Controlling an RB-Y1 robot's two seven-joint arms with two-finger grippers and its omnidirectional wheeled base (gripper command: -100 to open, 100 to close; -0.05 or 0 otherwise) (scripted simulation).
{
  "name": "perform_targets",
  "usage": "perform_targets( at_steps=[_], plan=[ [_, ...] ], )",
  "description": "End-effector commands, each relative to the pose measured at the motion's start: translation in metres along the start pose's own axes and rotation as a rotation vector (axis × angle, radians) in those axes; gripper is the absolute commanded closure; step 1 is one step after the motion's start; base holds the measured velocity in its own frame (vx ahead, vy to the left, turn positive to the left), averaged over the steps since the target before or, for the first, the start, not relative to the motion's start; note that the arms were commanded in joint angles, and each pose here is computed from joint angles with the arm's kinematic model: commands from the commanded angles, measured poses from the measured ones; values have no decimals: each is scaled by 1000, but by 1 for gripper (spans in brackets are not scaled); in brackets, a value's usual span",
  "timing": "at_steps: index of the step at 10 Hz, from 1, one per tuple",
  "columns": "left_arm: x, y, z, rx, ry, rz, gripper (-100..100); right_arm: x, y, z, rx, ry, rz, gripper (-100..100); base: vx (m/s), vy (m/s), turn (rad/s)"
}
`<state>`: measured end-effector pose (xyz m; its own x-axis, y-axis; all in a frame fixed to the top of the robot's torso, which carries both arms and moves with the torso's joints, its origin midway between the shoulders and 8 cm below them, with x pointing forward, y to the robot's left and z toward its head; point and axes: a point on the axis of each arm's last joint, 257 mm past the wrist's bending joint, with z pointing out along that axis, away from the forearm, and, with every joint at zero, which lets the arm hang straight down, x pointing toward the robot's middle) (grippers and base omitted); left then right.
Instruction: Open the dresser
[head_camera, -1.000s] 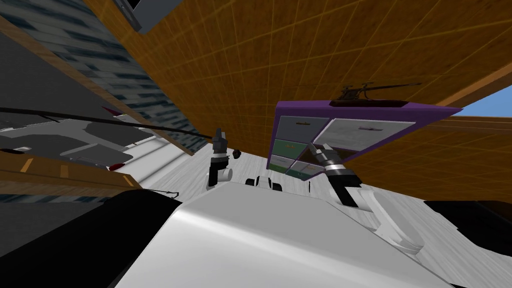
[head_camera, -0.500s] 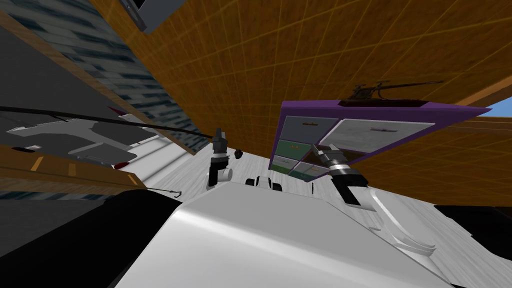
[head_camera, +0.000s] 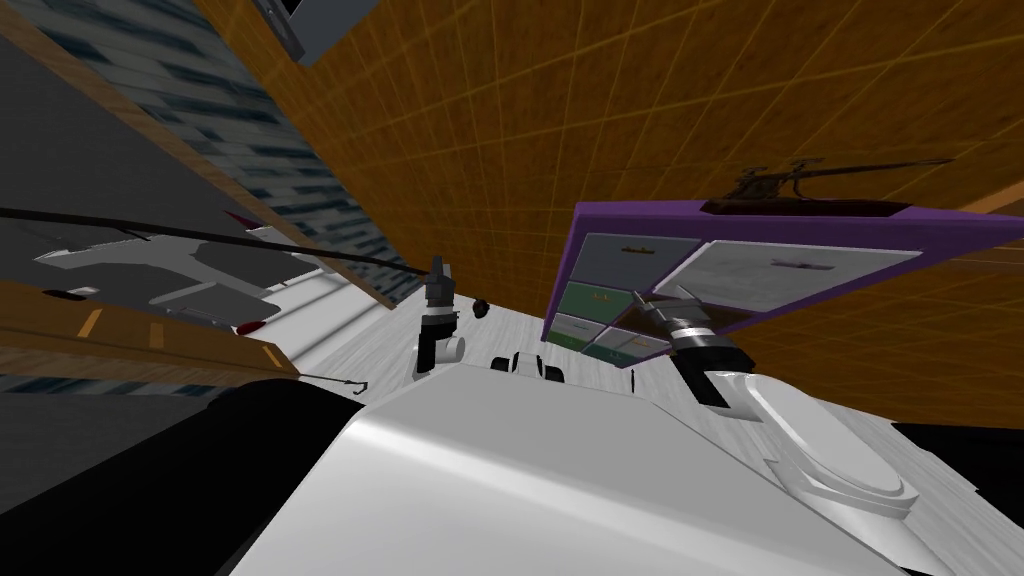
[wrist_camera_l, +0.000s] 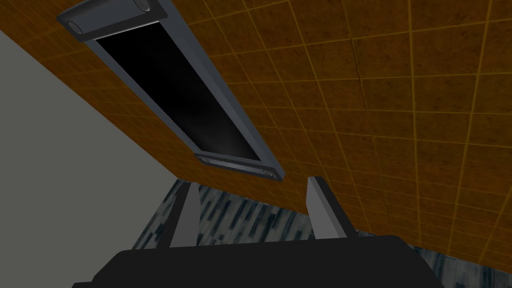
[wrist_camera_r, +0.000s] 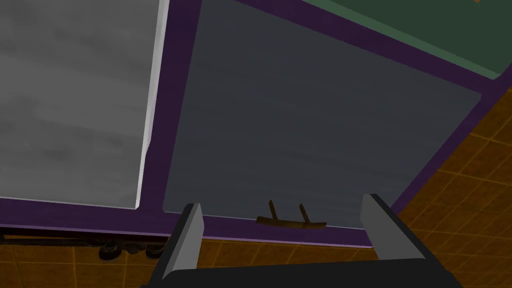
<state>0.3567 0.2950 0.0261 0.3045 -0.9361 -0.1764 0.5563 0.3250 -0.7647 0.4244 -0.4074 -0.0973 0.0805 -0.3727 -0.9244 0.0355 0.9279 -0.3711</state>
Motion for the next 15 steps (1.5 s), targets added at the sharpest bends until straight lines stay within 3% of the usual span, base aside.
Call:
perform_targets(
  at_steps=[1, 8, 15],
  plan=[
    [0, 0, 0, 0, 0, 0, 0, 8, -24, 2, 30, 23, -139, -100, 16, 76, 32],
    [0, 0, 0, 0, 0, 0, 0, 7, -90, 11, 105, 65, -551, -100, 18, 88, 33],
    [0, 0, 0, 0, 0, 0, 0, -12, -131, 18, 155, 66, -843, -100, 16, 60, 23]
  ],
)
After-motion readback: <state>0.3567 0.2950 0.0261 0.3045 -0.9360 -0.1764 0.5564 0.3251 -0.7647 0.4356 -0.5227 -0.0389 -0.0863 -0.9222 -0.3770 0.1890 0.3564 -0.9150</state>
